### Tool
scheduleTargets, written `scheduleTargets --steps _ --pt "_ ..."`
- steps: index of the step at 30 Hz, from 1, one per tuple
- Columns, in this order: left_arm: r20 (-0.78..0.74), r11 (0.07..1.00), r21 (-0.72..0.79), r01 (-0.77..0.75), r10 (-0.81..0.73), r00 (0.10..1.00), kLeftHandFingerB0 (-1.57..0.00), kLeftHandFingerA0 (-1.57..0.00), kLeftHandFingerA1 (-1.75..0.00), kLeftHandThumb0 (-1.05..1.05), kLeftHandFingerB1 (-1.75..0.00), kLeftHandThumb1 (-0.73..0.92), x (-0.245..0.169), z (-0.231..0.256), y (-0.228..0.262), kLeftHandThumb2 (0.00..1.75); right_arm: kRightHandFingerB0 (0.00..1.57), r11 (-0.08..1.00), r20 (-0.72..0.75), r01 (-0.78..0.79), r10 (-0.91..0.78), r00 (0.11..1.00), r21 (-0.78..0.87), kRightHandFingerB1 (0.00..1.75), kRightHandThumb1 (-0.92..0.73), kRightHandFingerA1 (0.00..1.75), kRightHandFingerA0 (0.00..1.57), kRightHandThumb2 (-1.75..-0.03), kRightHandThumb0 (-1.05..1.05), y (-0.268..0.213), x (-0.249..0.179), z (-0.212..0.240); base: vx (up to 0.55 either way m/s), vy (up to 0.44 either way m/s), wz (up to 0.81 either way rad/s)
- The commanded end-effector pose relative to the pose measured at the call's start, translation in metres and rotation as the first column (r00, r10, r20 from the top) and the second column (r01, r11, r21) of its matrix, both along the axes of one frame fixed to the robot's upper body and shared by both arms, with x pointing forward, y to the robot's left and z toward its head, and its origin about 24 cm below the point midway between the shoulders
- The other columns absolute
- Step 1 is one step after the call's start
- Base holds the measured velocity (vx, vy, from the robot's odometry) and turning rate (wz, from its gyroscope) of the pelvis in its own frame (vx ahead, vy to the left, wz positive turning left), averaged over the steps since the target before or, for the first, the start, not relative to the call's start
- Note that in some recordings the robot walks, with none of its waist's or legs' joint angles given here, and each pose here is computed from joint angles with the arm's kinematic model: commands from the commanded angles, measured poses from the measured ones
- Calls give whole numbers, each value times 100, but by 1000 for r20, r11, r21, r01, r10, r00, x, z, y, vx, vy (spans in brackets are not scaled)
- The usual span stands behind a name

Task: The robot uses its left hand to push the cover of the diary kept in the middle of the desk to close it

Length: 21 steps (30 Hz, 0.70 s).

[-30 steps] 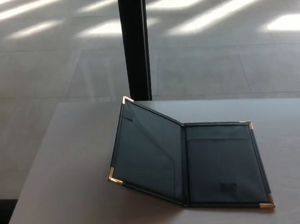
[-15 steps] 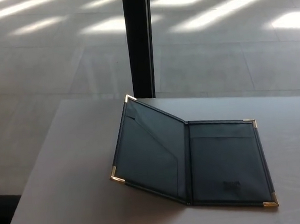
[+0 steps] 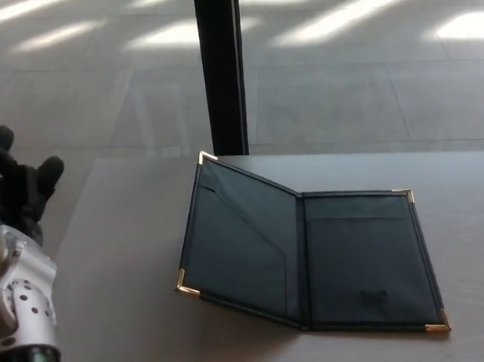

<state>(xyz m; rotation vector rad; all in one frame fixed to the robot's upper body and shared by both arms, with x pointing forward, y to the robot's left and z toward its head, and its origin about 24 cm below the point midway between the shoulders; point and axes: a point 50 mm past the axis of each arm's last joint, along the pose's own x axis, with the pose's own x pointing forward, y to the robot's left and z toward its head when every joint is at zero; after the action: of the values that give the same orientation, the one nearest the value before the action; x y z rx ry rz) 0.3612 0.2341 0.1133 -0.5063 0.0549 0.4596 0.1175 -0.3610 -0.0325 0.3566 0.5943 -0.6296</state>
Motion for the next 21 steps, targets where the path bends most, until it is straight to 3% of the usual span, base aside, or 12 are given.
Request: scheduleTargets --steps 1,2,3,4,8,9,10,15,18,19,20,21 --pt "-86 999 10 48 -47 995 -44 -58 -57 -96 -49 91 -5 -25 -15 86 40 999 108 36 -33 994 -28 47 -92 67 38 -70 -72 -9 10 20 0 0 0" --pt "-99 998 17 56 -54 994 -43 -51 -61 -90 -56 80 -7 -29 -16 117 40 999 108 33 -30 994 -28 48 -92 67 38 -71 -72 -8 10 20 0 0 0" --pt "-111 998 20 64 -62 992 -43 -51 -61 -90 -56 80 -9 -32 -17 117 40 999 106 29 -26 994 -29 48 -92 67 38 -71 -72 -9 10 20 0 0 0" --pt "-140 997 31 64 -59 988 -42 -52 -50 -97 -46 92 -10 -36 -17 84 45 998 103 47 -44 994 -28 49 -92 69 42 -69 -73 -9 11 20 0 0 0" --pt "-219 997 63 48 -33 975 -49 -60 -49 -96 -46 92 -15 -46 -14 79 39 999 113 37 -34 993 -27 46 -92 67 39 -72 -74 -10 11 20 0 0 0" --pt "-267 996 74 39 -18 964 -47 -52 -58 -94 -56 75 -18 -48 -13 116 41 999 118 42 -39 992 -24 48 -92 66 38 -70 -72 -10 12 21 0 0 0" --pt "-276 996 79 40 -17 961 -46 -55 -50 -93 -46 92 -20 -48 -15 78 46 998 116 50 -46 992 -26 49 -92 66 42 -68 -72 -11 13 21 0 0 0" --pt "-302 995 78 63 -37 953 -49 -58 -63 -99 -54 91 -37 -51 -32 81 44 998 119 49 -45 992 -29 48 -92 65 39 -69 -74 -13 15 19 0 0 0" --pt "-342 997 -8 81 -79 936 -43 -57 -59 -104 -49 91 -59 -63 -59 82 43 998 130 50 -45 990 -33 50 -92 65 38 -70 -73 -12 17 22 0 0 0" --pt "-335 995 -88 56 -82 939 -43 -51 -63 -96 -57 74 -65 -66 -65 117 43 998 129 48 -43 991 -34 52 -92 64 35 -71 -73 -11 17 23 0 0 0" --pt "-326 992 -110 69 -102 940 -44 -52 -57 -98 -50 92 -69 -68 -68 79 43 998 129 45 -41 991 -34 52 -92 63 35 -71 -73 -11 17 23 0 0 0" --pt "-315 988 -128 83 -119 941 -41 -50 -57 -97 -50 92 -73 -70 -72 81 44 998 130 46 -41 991 -33 52 -92 64 37 -70 -72 -11 18 23 0 0 0"
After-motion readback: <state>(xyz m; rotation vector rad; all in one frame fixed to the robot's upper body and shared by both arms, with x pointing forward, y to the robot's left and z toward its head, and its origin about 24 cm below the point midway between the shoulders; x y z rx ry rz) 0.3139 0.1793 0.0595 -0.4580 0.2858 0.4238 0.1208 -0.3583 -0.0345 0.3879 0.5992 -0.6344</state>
